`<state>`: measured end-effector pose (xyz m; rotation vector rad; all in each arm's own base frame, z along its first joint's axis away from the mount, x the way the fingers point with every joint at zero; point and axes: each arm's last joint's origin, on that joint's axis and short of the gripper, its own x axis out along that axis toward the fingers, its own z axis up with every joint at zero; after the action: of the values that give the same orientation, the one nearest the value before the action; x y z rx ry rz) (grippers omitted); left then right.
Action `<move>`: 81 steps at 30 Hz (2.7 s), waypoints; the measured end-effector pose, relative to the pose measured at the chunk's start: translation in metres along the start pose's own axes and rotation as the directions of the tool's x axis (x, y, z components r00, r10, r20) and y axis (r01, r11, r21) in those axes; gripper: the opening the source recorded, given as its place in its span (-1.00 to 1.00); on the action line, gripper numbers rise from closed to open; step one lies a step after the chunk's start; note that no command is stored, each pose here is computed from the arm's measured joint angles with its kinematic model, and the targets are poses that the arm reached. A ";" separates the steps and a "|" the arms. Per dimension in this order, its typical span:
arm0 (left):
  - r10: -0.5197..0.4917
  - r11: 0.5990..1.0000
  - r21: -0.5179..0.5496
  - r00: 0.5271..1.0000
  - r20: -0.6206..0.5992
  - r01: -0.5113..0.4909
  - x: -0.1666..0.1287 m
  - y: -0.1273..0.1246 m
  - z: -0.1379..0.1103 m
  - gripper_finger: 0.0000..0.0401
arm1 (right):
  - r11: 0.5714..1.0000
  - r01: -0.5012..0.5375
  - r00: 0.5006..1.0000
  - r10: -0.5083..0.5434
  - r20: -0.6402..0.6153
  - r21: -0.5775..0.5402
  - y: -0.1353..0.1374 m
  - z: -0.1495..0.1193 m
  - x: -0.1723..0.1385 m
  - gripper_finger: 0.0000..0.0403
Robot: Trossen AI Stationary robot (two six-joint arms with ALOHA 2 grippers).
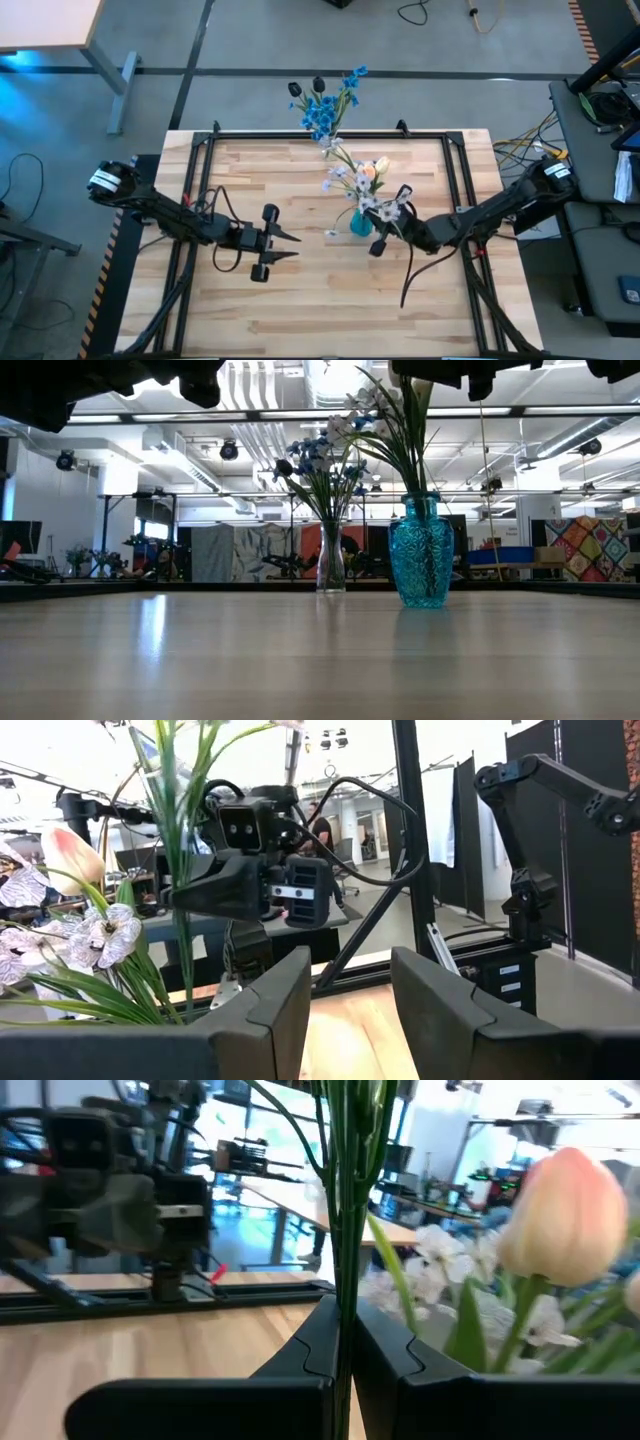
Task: Sort flowers into vase by color
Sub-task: Put the white flower into the blue vase, then return to Home Position
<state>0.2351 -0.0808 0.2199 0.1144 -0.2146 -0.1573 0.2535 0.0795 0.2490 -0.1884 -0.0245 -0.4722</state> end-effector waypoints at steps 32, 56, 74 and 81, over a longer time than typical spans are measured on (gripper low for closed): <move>0.019 1.000 -0.020 0.998 -0.057 -0.020 0.000 0.000 -0.005 -0.37 | 0.999 0.043 0.983 -0.040 -0.180 0.011 0.003 -0.017 0.001 -0.22; 0.017 1.000 -0.017 0.998 -0.067 -0.018 -0.002 0.000 -0.004 -0.37 | 0.997 -0.034 0.857 -0.009 -0.516 -0.074 -0.004 0.021 -0.001 0.22; 0.024 1.000 -0.013 0.995 -0.097 -0.025 -0.028 0.008 -0.008 -0.46 | 0.973 -0.127 0.757 -0.031 -0.653 -0.192 -0.013 0.011 -0.034 -0.07; 0.070 0.997 0.006 0.971 -0.229 -0.070 -0.041 0.028 -0.018 -0.83 | 0.975 -0.153 0.766 0.015 -0.642 -0.160 -0.042 -0.005 -0.057 -0.81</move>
<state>0.2038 -0.0452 0.1978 0.1218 0.0117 -0.0728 0.1839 0.0677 0.2476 -0.2215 0.7110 -0.4279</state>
